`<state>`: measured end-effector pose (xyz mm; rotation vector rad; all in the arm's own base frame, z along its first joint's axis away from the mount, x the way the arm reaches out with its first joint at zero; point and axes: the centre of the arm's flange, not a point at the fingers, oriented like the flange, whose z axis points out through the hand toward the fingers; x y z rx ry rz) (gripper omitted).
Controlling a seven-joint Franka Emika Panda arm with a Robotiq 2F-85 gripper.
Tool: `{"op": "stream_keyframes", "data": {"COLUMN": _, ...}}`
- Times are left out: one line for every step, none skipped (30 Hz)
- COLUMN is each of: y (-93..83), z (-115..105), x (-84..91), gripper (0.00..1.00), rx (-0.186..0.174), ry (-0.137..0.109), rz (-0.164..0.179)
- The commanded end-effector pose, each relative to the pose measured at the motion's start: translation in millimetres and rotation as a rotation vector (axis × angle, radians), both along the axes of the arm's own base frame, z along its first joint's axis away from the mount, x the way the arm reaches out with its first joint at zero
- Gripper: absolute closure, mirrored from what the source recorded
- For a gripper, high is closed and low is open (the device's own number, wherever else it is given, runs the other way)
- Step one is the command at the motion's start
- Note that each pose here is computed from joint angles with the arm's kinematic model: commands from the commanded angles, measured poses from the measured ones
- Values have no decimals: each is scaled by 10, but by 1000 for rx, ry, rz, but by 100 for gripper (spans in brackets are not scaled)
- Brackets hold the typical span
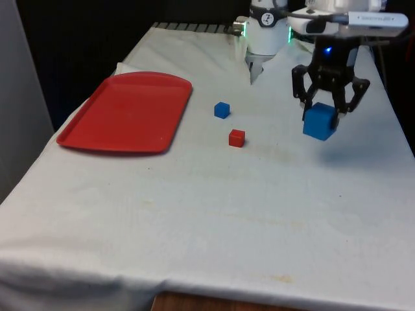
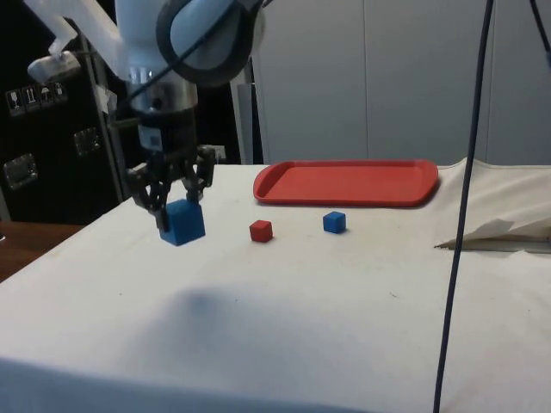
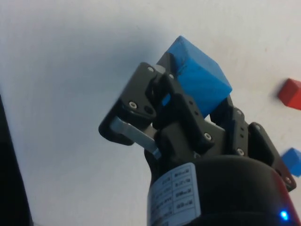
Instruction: Pick up the largest block and place it onto the tray.
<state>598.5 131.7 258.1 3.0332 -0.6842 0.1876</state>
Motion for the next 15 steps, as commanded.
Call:
{"op": "stream_keyframes", "data": {"y": -54, "z": 91, "x": -10, "gripper": 97, "rx": -6, "ry": 0, "rz": -12}}
{"op": "stream_keyframes", "data": {"y": -76, "z": 157, "x": -10, "gripper": 97, "rx": -4, "ry": 1, "rz": -17}}
{"op": "stream_keyframes", "data": {"y": -99, "z": 188, "x": -9, "gripper": 97, "rx": -4, "ry": 2, "rz": -19}}
{"op": "stream_keyframes", "data": {"y": -111, "z": 220, "x": -12, "gripper": 97, "rx": -3, "ry": 2, "rz": -21}}
{"op": "stream_keyframes", "data": {"y": -135, "z": 245, "x": -10, "gripper": 97, "rx": -4, "ry": 3, "rz": -23}}
{"op": "stream_keyframes", "data": {"y": -147, "z": 267, "x": -13, "gripper": 97, "rx": -5, "ry": 3, "rz": -25}}
{"op": "stream_keyframes", "data": {"y": -170, "z": 292, "x": -12, "gripper": 97, "rx": -6, "ry": 4, "rz": -26}}
{"op": "stream_keyframes", "data": {"y": -195, "z": 314, "x": -13, "gripper": 97, "rx": -7, "ry": 5, "rz": -27}}
{"op": "stream_keyframes", "data": {"y": -161, "z": 287, "x": 0, "gripper": 97, "rx": 0, "ry": 7, "rz": -22}}
{"op": "stream_keyframes", "data": {"y": -230, "z": 356, "x": -11, "gripper": 97, "rx": -9, "ry": 5, "rz": -30}}
{"op": "stream_keyframes", "data": {"y": -260, "z": 379, "x": -11, "gripper": 97, "rx": -10, "ry": 4, "rz": -33}}
{"op": "stream_keyframes", "data": {"y": -260, "z": 379, "x": -11, "gripper": 97, "rx": -10, "ry": 4, "rz": -33}}
{"op": "stream_keyframes", "data": {"y": -296, "z": 405, "x": -14, "gripper": 97, "rx": -12, "ry": 7, "rz": -35}}
{"op": "stream_keyframes", "data": {"y": -320, "z": 422, "x": -14, "gripper": 97, "rx": -13, "ry": 7, "rz": -37}}
{"op": "stream_keyframes", "data": {"y": -351, "z": 439, "x": -15, "gripper": 97, "rx": -16, "ry": 8, "rz": -40}}
